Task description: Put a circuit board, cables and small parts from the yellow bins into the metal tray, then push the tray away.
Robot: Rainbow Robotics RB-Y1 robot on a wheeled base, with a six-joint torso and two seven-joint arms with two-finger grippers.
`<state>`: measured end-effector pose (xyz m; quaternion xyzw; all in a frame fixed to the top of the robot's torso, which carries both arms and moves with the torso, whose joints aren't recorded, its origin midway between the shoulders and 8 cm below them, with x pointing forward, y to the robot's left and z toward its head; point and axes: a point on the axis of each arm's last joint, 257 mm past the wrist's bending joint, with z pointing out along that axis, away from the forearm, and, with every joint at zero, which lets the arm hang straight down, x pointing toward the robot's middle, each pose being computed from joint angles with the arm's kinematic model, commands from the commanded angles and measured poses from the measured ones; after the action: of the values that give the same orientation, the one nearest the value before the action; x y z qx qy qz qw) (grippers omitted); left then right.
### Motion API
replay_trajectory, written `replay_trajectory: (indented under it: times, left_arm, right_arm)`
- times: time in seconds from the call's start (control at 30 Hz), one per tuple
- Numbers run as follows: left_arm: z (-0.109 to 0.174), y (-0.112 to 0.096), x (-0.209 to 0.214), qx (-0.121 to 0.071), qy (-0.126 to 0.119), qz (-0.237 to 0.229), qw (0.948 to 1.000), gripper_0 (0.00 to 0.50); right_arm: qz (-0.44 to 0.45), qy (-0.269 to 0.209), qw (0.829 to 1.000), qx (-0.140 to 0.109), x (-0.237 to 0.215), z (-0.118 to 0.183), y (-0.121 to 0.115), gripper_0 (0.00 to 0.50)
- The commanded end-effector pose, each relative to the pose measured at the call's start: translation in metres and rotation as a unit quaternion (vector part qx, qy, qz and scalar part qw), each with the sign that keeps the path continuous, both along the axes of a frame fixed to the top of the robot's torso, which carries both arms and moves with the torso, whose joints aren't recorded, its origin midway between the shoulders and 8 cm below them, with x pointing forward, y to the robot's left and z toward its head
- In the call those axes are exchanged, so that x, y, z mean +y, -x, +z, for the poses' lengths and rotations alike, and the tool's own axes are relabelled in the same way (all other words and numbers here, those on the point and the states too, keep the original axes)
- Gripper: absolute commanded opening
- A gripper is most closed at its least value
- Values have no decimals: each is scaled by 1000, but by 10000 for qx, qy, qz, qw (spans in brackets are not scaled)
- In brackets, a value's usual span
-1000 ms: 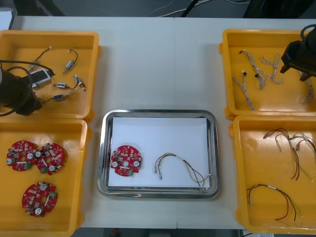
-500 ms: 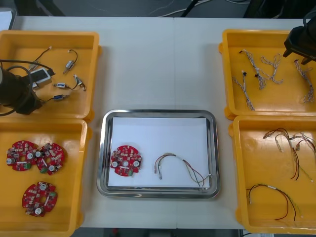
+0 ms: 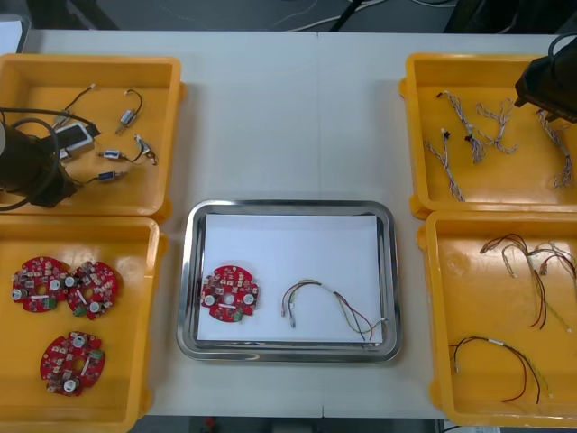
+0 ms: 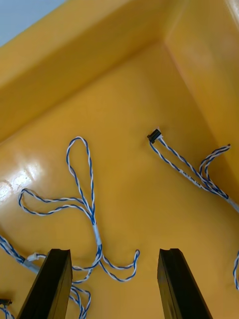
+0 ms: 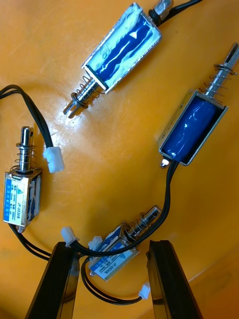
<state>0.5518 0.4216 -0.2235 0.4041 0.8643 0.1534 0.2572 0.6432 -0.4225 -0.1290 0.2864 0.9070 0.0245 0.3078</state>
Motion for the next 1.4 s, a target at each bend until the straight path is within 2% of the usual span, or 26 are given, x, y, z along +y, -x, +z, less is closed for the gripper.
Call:
replay_trajectory:
  times: [0.03,0.1,0.13,0.23,0.3,0.4,0.7,0.9,1.0,1.4]
  left_arm:
    - [-39,7,-21,166,-132,-450,9988,405]
    - [-39,7,-21,171,-142,-453,9987,381]
    - [-39,7,-21,170,-146,-445,9988,352]
    - [-41,9,-20,191,-136,-425,9988,215]
    - [-43,10,-20,196,-115,-412,9989,146]
    - [-44,10,-21,191,-90,-404,9990,5]
    - [-43,12,-22,228,36,-332,9992,0]
    - [-45,29,-18,578,223,-143,9980,0]
    - [-40,34,-14,666,257,-108,9974,0]
    - [-32,33,-18,649,312,-128,9973,0]
  right_arm:
    - [237,30,9989,-397,19,30,-23,500]
    - [248,41,9988,-432,21,28,-25,500]
    - [265,37,9986,-447,24,26,-27,500]
    - [293,30,9987,-417,29,20,-28,500]
    - [308,30,9987,-411,31,17,-28,500]
    - [323,42,9986,-426,33,10,-31,500]
    - [313,70,9986,-416,30,-8,-32,500]
    - [349,88,9985,-412,33,-16,-34,500]
    - [350,80,9985,-403,34,-20,-34,500]
    - [358,147,9982,-450,28,-36,-33,500]
